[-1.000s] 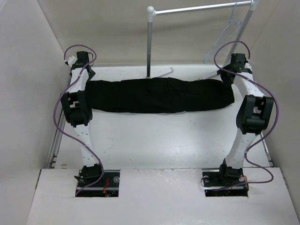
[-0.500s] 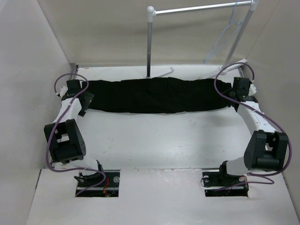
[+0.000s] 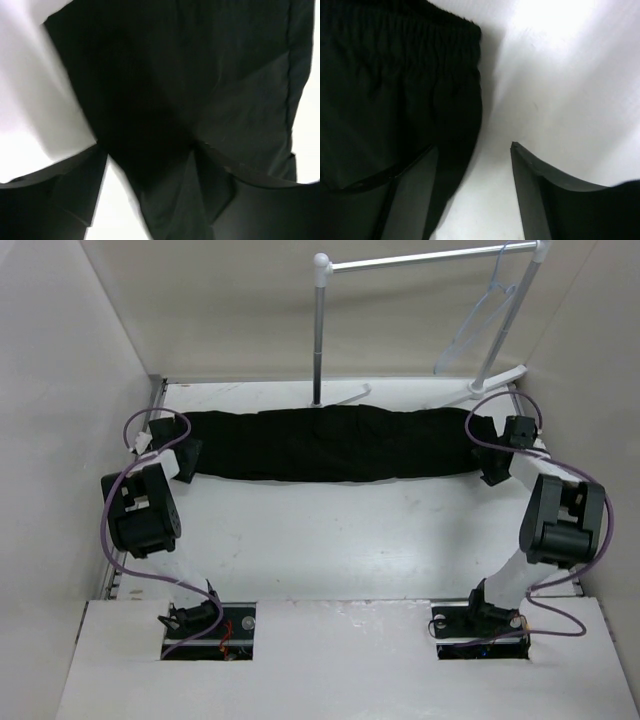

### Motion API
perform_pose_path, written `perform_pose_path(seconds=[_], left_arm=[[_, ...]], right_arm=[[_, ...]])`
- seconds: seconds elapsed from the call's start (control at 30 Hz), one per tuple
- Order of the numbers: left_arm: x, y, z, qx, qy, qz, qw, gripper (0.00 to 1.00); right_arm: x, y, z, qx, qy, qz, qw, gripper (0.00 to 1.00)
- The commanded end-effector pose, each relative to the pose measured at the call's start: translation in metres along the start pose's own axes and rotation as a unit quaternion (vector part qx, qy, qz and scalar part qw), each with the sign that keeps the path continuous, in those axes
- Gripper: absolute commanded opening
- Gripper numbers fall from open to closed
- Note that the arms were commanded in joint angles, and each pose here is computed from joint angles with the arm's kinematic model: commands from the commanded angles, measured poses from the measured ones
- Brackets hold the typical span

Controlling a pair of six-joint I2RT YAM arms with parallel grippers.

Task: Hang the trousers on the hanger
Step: Fold the trousers at the center of the board.

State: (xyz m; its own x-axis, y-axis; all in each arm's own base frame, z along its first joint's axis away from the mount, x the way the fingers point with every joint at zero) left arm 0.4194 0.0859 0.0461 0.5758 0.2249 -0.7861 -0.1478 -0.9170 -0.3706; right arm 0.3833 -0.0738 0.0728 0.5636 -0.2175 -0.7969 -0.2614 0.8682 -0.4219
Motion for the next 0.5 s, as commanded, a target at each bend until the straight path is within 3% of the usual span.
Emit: perform_pose_path(seconds=[0.0,0.07,0.13,0.2,0.27,0.47], left_arm=[[0.021,0.002,0.011,-0.015,-0.025,0.000,1.000,0.60],[0.024,-0.001,0.010,-0.018,-0.029,-0.004,0.999,0.47],[0.025,-0.007,0.012,-0.015,-0.039,-0.019,0.999,0.27],[0.023,-0.016,0.020,-0.015,-0.057,-0.031,0.998,0.14],[0.013,-0.027,0.034,-0.016,-0.083,-0.043,0.995,0.09],[-0.029,-0.046,0.081,-0.015,-0.135,-0.071,0.988,0.07]], right_arm=[[0.018,-0.021,0.037,0.000,-0.050,-0.002,0.999,0.62],[0.030,-0.020,0.042,0.003,-0.047,0.007,0.999,0.54],[0.039,-0.020,0.041,0.012,-0.037,0.012,0.999,0.34],[0.041,-0.018,0.039,0.027,-0.032,0.013,0.999,0.15],[0.035,-0.018,0.032,0.035,-0.022,0.005,0.999,0.08],[-0.002,-0.001,-0.017,0.044,0.007,-0.024,0.999,0.04]])
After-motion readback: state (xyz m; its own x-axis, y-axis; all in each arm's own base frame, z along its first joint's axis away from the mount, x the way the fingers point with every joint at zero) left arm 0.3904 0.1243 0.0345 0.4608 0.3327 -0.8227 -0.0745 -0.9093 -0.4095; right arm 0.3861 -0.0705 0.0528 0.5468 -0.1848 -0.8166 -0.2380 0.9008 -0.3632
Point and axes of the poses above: each gripper's point midway between its finger pads, its own x axis out along the fingers, its own z axis along the line the jaws close on, y = z × x, the point moved 1 cm from there along -x, back along the fingers
